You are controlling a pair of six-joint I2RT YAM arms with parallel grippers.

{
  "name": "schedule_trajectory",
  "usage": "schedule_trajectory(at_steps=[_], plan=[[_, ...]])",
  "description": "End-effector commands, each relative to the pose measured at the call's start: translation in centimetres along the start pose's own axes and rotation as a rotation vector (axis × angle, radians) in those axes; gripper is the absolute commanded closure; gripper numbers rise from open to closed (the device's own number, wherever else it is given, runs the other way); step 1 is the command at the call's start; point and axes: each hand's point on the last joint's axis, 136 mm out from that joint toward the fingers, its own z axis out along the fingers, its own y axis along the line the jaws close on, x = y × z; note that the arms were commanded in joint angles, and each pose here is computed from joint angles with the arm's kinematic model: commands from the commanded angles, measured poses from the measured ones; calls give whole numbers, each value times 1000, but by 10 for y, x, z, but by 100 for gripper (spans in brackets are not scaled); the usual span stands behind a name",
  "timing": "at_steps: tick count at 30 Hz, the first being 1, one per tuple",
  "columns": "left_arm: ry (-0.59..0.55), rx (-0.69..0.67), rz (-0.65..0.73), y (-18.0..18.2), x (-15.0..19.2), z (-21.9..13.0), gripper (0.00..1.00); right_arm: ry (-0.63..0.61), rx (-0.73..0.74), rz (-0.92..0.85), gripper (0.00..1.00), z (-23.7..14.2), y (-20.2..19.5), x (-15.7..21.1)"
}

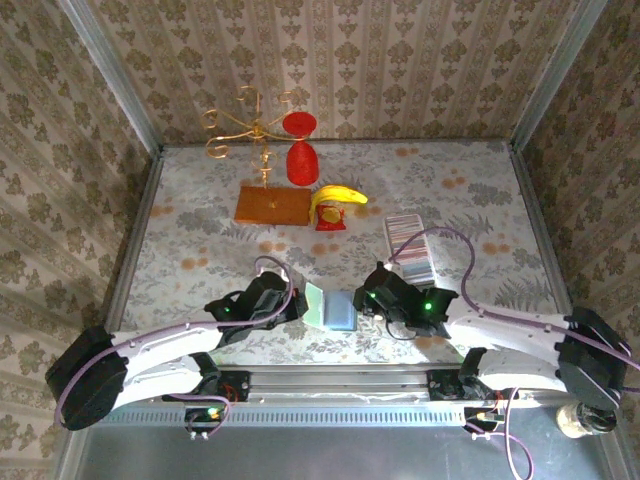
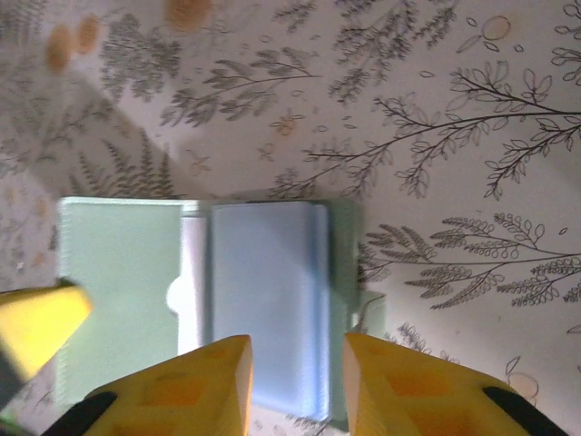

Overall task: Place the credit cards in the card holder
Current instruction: Open the card holder at the bottom-center of the table, then flip over the card slot in the card holder.

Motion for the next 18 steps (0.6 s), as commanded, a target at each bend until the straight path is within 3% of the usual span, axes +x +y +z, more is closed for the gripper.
schedule_trajectory(at_steps=[1, 6, 10, 18], plan=[[4, -39, -20, 15, 7, 3, 100, -15, 32, -42, 65, -20, 0, -2], [6, -35, -47, 19, 11, 3, 100, 7, -63, -77, 59, -32, 32, 12], [6, -30, -48, 17, 10, 2, 98, 43, -26, -125, 57, -28, 44, 27], [-2, -15, -60, 15, 10, -1, 97, 88, -40, -125, 61, 7, 64, 46]])
